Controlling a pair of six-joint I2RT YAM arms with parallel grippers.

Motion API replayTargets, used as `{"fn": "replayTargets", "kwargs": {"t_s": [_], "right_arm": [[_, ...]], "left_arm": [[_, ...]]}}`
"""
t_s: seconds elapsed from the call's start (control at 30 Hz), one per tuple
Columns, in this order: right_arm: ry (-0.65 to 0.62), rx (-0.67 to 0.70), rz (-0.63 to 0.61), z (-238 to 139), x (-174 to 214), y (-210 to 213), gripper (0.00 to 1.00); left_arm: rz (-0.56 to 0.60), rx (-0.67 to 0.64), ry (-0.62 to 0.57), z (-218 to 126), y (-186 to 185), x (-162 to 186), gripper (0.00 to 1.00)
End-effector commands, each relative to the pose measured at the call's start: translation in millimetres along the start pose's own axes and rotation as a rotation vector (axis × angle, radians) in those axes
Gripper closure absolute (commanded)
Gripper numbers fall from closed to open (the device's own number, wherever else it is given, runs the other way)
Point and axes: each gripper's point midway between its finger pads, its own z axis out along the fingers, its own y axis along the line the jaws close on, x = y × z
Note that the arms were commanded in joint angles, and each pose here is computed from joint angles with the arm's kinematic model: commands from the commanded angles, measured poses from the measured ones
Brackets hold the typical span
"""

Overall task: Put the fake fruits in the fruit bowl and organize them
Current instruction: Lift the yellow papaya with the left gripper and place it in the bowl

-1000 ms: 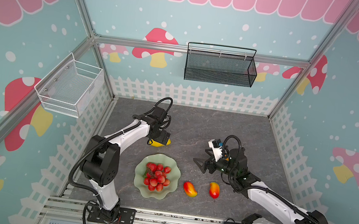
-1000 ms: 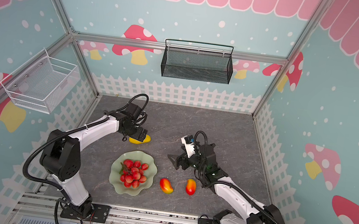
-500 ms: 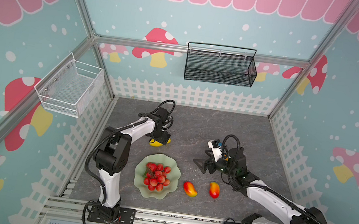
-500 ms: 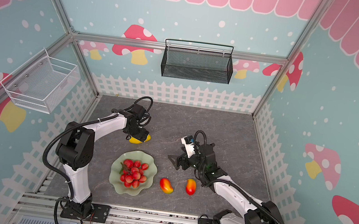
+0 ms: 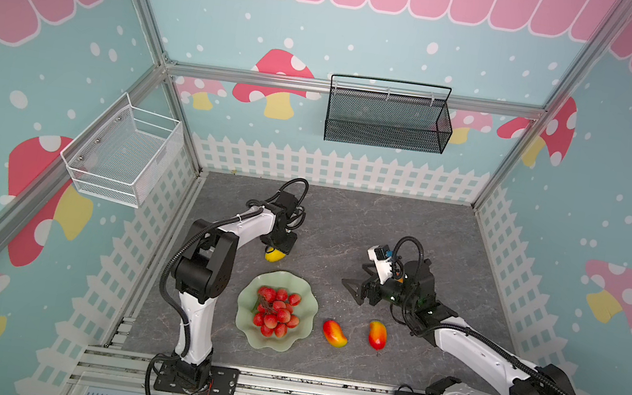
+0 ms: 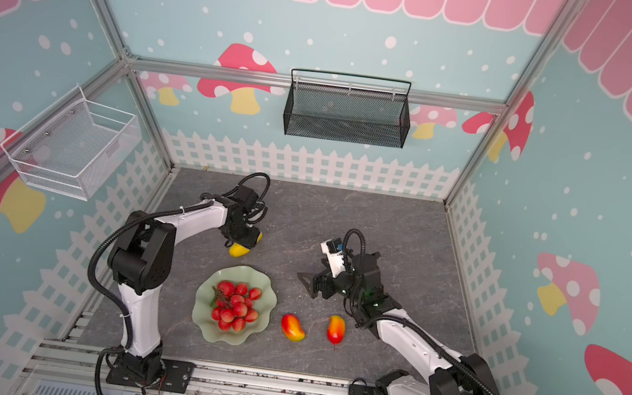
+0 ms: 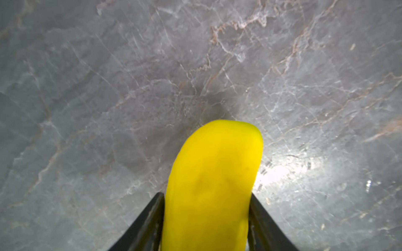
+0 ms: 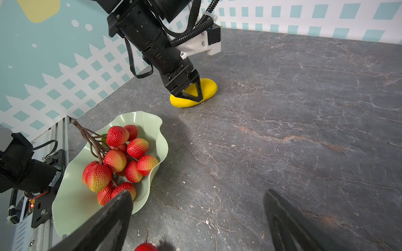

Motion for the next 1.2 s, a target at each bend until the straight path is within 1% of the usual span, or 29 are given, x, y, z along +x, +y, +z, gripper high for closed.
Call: {"fn": "replayTargets", "kwargs": {"t_s": [0.0,0.03,0.13,0.2,0.3,0.33,0.37,0.47,0.6,0.63,0.7,0.8,0.9,1.17], "right_arm": [[-0.019,-0.001,0.001,-3.3,-7.8,-0.6,0.03],[-0.024,0.004,0.006,-4.9,-9.1,-1.9,0.03],[-0.03,0.01,0.028,-9.3,-7.9,-4.7,0.03],[-0.032,0.016,0.041,-12.0,-6.0,-6.5,0.03],[-0.035,0.024,0.053,-17.1,-1.6,-7.3,0.03],[-0.039,0.028,0.057,-19.6,-0.5,-7.2,0.03],[-0.039,0.031,0.061,-21.2,1.5,-7.2,0.03],[-0.045,0.024,0.063,-24.8,3.8,-4.8,0.03],[-0.051,0.008,0.055,-28.4,4.1,-0.1,0.03],[-0.054,0.01,0.053,-29.7,3.8,0.2,0.03],[-0.062,0.014,0.049,-32.1,2.2,0.8,0.03],[-0.064,0.024,0.055,-35.1,4.9,0.4,0.03],[-0.065,0.031,0.063,-36.5,8.0,-0.4,0.03],[-0.067,0.035,0.063,-37.1,7.8,-0.7,0.03]], "left_arm": [[-0.016,-0.014,-0.088,-17.6,6.3,-20.7,0.5],[-0.024,-0.014,-0.116,-26.9,6.5,-24.3,0.52],[-0.055,-0.003,-0.197,-59.2,2.7,-30.5,0.54],[-0.041,0.031,-0.244,-85.2,-12.2,-27.5,0.54],[0.052,0.079,-0.274,-116.3,-43.5,-5.1,0.54],[0.106,0.096,-0.271,-123.2,-61.4,6.8,0.53],[0.136,0.108,-0.259,-126.9,-70.2,17.6,0.53],[0.204,0.107,-0.183,-127.1,-82.0,52.4,0.53],[0.348,0.043,-0.137,-122.4,-90.3,81.3,0.53],[0.369,0.034,-0.131,-121.8,-91.9,85.4,0.53],[0.385,0.034,-0.121,-120.5,-93.0,90.2,0.53],[0.44,0.048,-0.104,-116.6,-98.5,99.7,0.53],[0.488,0.018,-0.097,-112.4,-98.1,103.0,0.53],[0.548,-0.032,-0.056,-97.7,-93.6,107.4,0.52]]}}
